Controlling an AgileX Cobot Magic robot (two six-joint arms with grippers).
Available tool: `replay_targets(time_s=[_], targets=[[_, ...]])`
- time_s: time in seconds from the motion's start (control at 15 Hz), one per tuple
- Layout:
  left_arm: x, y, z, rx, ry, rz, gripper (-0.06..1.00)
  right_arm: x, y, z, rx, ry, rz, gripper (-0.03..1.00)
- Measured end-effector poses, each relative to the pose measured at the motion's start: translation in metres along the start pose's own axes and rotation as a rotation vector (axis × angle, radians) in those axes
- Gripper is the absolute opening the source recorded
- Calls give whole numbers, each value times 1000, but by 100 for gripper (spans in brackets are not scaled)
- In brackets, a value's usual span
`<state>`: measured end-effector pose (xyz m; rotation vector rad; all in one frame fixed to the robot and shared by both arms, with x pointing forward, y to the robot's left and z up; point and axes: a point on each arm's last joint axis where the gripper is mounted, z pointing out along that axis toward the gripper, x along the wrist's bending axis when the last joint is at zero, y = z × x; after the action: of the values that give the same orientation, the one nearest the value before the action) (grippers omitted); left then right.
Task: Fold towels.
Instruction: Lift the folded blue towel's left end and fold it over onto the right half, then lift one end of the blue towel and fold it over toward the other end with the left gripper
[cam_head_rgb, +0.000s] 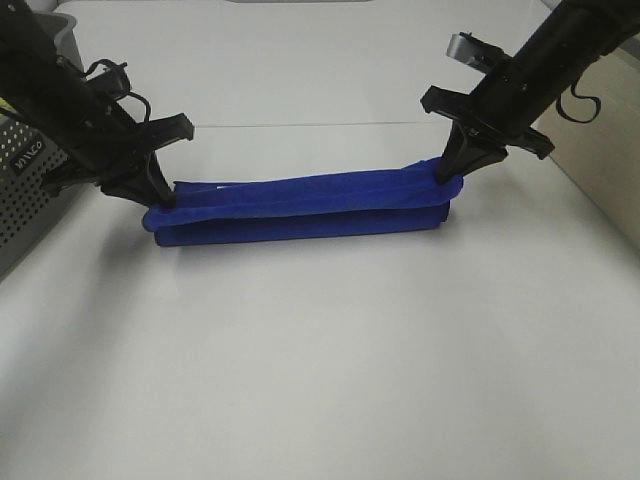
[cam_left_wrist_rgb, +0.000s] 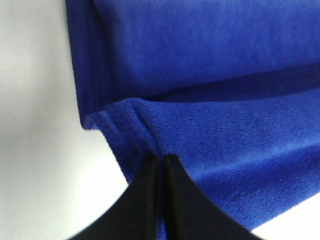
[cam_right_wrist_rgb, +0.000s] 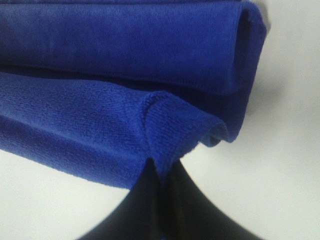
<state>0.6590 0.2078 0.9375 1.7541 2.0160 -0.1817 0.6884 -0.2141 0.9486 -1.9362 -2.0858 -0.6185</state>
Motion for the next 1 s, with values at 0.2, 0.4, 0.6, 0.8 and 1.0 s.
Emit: replay_targets(time_s=[0.2, 0.4, 0.6, 0.8, 1.0], targets=[[8, 30, 3, -73, -11, -19, 2, -4, 27, 14, -35, 11, -11, 2], [11, 44, 18, -89, -13, -20, 2, -11, 36, 29, -38, 11, -12, 2], [17, 50, 38, -87, -7, -28, 3, -23, 37, 53, -19, 3, 9, 2], [19, 54, 43, -119, -18, -47, 30, -26, 37, 58, -6, 3, 12, 33], [17, 57, 36, -144, -3, -16, 70, -19, 37, 49, 32, 24, -5, 74]])
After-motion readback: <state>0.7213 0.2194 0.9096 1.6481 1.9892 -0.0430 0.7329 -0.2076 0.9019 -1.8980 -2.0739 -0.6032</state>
